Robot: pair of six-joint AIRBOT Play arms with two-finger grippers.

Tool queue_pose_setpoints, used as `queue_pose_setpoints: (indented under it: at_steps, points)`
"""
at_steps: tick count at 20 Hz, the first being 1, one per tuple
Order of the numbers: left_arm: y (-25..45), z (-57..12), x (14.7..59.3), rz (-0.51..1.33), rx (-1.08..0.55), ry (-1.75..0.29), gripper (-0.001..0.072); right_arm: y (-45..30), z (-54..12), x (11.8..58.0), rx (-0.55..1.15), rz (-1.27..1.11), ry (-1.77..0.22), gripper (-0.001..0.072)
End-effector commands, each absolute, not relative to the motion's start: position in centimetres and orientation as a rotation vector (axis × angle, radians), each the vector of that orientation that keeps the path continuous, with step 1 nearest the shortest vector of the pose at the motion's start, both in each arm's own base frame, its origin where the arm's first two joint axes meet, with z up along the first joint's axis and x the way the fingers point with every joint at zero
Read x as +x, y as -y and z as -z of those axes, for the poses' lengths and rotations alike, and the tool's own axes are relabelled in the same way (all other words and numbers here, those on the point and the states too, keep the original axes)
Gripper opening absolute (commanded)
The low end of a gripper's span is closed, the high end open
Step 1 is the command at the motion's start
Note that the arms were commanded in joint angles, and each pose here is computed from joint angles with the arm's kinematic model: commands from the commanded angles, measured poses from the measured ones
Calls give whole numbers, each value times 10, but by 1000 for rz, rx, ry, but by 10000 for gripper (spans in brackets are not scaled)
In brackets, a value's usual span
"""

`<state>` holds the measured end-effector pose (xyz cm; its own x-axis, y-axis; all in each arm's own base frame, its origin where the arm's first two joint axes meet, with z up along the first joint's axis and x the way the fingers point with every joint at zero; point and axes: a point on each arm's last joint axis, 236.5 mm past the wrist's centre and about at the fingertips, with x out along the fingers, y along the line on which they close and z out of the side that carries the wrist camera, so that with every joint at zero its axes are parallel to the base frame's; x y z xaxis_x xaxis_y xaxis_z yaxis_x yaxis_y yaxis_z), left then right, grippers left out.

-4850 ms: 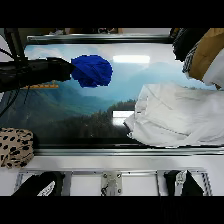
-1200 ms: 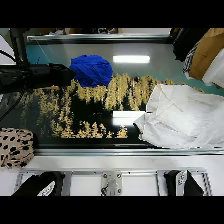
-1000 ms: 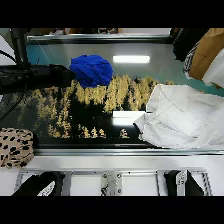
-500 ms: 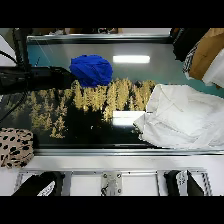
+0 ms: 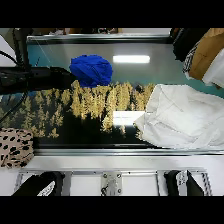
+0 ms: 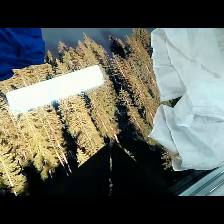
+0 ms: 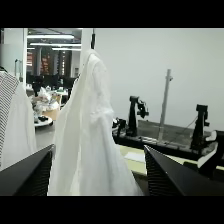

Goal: Fold the clothes and pants, and hang the long-sleeved shirts on hangers.

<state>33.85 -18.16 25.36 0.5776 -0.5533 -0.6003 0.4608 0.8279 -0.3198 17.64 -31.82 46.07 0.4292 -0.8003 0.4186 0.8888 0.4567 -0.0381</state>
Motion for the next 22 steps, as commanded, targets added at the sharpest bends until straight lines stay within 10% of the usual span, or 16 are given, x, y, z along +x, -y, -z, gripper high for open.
queue_pose_setpoints:
  at_steps: [1, 7, 13, 22]
  points:
    - [181, -254, 339, 595, -132, -746, 9, 290, -484, 161, -304, 1064, 429, 616]
    - [181, -254, 339, 594, -133, -743, 8, 198, -517, 159, -349, 856, 499, 616]
    - [181, -254, 339, 595, -132, -744, 8, 62, -461, 269, -99, 3, 339, 615]
    - [181, -254, 339, 595, -132, -745, 9, -132, -274, 346, -129, -862, -239, 613]
